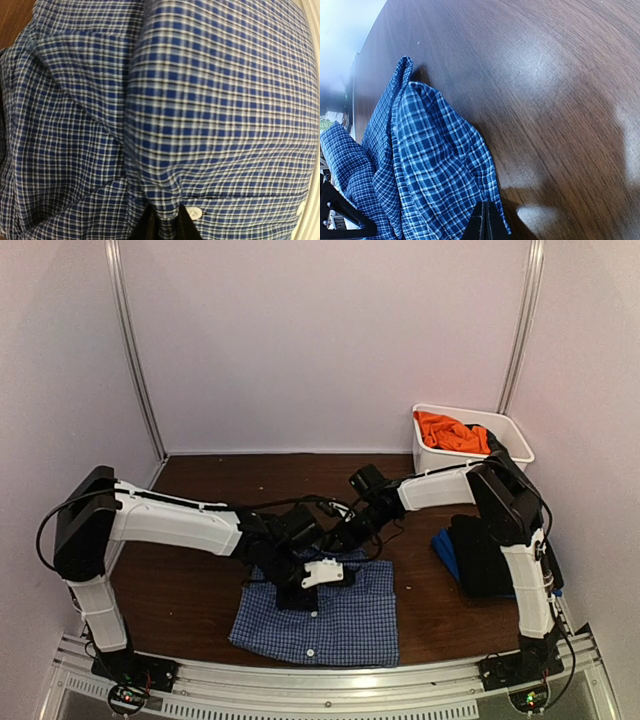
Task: Fold and stack the mixed laundry pile
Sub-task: Fold the 2/3-rectangle-folded shirt at the center of the board.
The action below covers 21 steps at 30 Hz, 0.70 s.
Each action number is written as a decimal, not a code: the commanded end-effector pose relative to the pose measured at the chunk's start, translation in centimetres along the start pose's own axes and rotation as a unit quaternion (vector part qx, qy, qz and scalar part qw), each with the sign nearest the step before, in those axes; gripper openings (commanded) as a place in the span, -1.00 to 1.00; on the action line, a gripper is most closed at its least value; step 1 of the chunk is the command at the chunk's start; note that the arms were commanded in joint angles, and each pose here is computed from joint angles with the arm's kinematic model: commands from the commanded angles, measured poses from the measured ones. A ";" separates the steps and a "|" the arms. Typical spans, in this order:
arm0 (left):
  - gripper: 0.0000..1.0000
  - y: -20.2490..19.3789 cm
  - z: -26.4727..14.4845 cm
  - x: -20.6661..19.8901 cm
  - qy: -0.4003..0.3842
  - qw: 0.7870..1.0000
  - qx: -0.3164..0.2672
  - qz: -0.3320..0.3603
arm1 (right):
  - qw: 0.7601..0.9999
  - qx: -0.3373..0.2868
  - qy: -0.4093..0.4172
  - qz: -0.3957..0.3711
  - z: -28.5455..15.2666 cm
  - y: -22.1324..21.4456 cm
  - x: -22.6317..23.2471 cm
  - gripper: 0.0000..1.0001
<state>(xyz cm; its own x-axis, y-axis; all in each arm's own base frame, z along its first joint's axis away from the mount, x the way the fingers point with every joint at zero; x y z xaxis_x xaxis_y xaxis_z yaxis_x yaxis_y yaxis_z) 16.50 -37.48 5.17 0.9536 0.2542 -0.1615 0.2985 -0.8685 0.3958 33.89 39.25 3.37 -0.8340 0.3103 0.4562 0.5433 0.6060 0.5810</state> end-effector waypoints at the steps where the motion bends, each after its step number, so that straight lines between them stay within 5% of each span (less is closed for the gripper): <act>1: -0.83 2.5 -2.8 -0.1 0.009 0.999 -0.043 0.013 | 0.999 0.027 -0.014 0.014 1.2 -2.2 -1.1 -0.94; 4: -0.99 3.5 -4.3 -0.1 0.020 0.998 -0.058 0.022 | 0.999 0.028 -0.012 0.016 1.3 -2.4 -1.0 -0.94; 21: -1.00 6.9 -7.9 6.3 0.152 0.984 -0.072 0.062 | 1.000 0.024 0.006 0.016 1.5 -2.5 -0.2 -0.98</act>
<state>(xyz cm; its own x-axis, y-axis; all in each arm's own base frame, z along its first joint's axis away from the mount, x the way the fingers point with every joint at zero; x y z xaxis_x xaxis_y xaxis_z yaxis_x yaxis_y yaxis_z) 22.41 -38.12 12.66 0.9543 0.2893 0.0748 0.2141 -0.8367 0.5041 33.88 39.42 3.31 -0.8379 0.2988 0.4568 0.5376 0.5966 0.5958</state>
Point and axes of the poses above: each gripper's point midway between its finger pads, its own z axis out along the fingers, its own x axis along the line the jaws close on, y = z × x, the point moved 1 cm from there along -z, back along the fingers, and after that the axes turned 14 degrees about -z, right-handed, at the moved point
